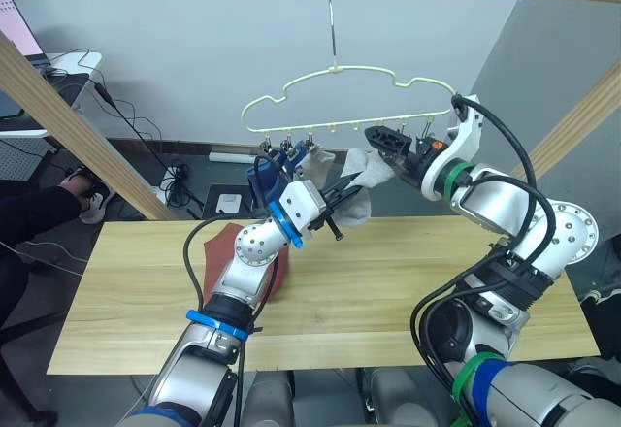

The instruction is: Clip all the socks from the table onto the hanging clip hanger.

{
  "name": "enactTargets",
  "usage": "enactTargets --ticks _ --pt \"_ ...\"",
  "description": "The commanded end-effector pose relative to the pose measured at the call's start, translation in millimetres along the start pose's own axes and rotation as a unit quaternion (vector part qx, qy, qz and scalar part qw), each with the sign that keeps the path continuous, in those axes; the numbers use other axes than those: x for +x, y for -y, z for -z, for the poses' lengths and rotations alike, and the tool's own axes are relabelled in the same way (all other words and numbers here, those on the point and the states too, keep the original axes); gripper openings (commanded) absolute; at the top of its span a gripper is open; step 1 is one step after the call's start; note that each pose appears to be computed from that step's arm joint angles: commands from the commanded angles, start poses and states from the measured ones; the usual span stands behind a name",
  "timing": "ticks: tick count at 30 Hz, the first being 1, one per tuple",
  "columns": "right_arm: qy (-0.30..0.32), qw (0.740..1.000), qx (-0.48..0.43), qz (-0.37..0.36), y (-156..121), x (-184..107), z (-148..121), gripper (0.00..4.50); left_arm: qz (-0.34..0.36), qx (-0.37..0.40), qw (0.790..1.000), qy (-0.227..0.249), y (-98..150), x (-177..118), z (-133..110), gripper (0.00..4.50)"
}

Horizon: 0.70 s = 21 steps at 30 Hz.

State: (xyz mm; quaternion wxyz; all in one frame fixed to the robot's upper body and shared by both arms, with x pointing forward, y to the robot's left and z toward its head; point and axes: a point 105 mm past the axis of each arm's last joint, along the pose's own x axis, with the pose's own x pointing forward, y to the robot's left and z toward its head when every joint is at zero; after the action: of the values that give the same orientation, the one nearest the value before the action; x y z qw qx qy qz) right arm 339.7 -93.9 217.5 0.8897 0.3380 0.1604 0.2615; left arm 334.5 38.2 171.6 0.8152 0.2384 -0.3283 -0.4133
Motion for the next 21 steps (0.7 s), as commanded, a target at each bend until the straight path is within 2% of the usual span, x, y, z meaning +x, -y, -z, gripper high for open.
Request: enactTargets --ticks 1,2,5,10,13,17,19,21 --pt "0.014 0.999 -0.024 -0.022 -3 -13 -5 4.42 -0.010 0.001 1.000 -0.008 -3 -5 2 0.00" --pt "0.014 0.999 -0.035 -0.026 -3 -18 -6 4.42 -0.011 -0.002 1.000 -0.014 -4 -7 5 0.00" --pt "-0.002 0.994 -0.096 -0.045 -5 -33 -4 4.50 -0.015 -0.027 0.999 -0.034 -5 -13 12 0.74" --pt "-0.021 0.986 -0.166 -0.022 8 -51 4 4.50 0.005 -0.075 0.995 -0.060 -5 -25 20 2.13" --pt "-0.021 0.975 -0.222 -0.004 13 -56 11 4.50 0.025 -0.114 0.989 -0.087 -8 -45 22 2.85" --pt "-0.005 0.950 -0.311 0.006 12 -56 19 4.50 0.058 -0.186 0.974 -0.113 -9 -72 15 3.91" --pt "0.003 0.936 -0.353 0.002 10 -56 25 4.50 0.075 -0.246 0.959 -0.120 -9 -83 6 4.49" --pt "0.017 0.926 -0.376 0.000 10 -55 31 4.50 0.072 -0.299 0.943 -0.130 -13 -91 -2 4.49"
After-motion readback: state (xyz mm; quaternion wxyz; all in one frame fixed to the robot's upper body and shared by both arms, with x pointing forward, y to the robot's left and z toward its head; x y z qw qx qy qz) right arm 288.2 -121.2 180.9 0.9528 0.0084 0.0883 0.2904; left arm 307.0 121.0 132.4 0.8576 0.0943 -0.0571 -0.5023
